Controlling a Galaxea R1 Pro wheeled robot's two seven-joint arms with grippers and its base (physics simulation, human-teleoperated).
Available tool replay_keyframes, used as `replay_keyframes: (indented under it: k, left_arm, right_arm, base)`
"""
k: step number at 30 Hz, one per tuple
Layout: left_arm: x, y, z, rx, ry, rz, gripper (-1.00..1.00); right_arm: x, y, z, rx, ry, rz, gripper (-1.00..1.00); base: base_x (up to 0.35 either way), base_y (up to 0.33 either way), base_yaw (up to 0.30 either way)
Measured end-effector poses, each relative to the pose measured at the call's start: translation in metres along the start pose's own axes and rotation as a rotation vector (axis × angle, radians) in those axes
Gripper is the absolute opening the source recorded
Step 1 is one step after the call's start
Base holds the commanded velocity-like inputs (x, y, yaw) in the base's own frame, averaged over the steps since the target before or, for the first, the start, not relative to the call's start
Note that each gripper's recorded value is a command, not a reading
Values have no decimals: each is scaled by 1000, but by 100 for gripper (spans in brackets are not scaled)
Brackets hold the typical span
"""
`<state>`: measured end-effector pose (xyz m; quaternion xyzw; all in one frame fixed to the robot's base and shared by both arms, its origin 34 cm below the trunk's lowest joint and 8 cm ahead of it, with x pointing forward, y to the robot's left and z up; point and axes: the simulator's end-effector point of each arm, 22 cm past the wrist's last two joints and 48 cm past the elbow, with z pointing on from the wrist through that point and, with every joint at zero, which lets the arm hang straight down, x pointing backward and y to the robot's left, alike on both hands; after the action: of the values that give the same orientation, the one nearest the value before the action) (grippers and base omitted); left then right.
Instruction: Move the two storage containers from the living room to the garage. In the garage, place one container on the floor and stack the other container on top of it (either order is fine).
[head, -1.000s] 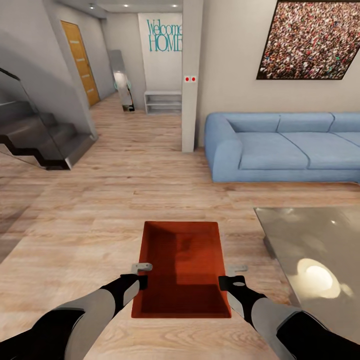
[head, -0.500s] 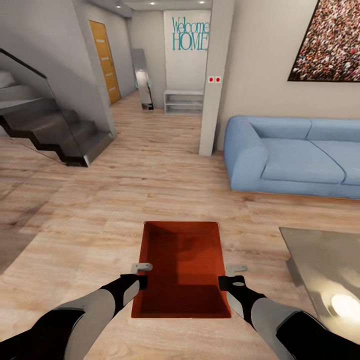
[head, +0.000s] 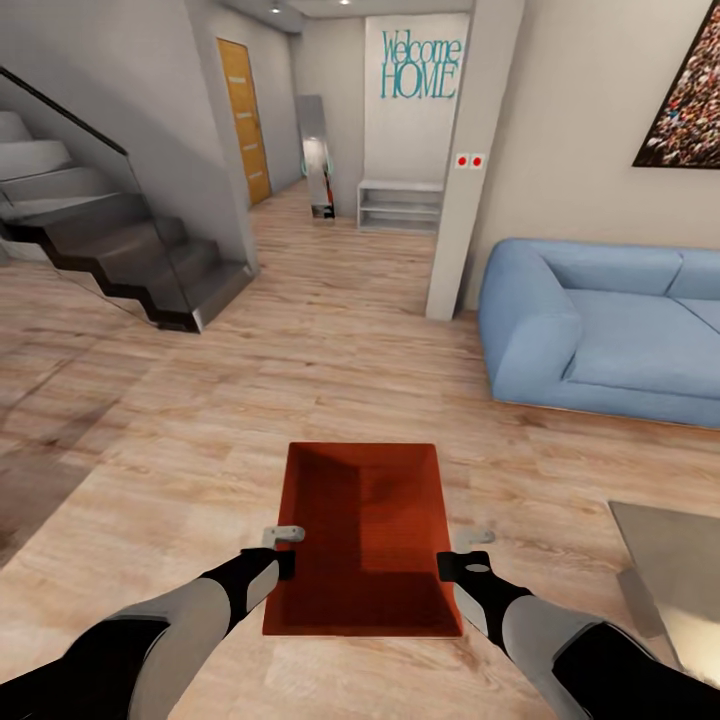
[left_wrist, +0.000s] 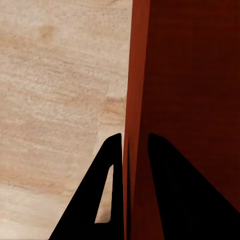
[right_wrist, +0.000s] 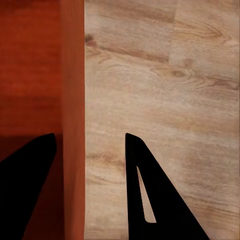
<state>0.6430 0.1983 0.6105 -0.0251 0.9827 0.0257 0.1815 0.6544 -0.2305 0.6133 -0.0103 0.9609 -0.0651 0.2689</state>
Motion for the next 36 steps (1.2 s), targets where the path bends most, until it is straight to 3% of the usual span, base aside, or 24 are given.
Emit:
replay_keyframes:
  k: [36]
  left_arm:
    - [0,0,0,0,0,0,-100]
  right_arm:
    - [0,-1,0,1,-1,-1,-100]
  base:
    - [322,0,0]
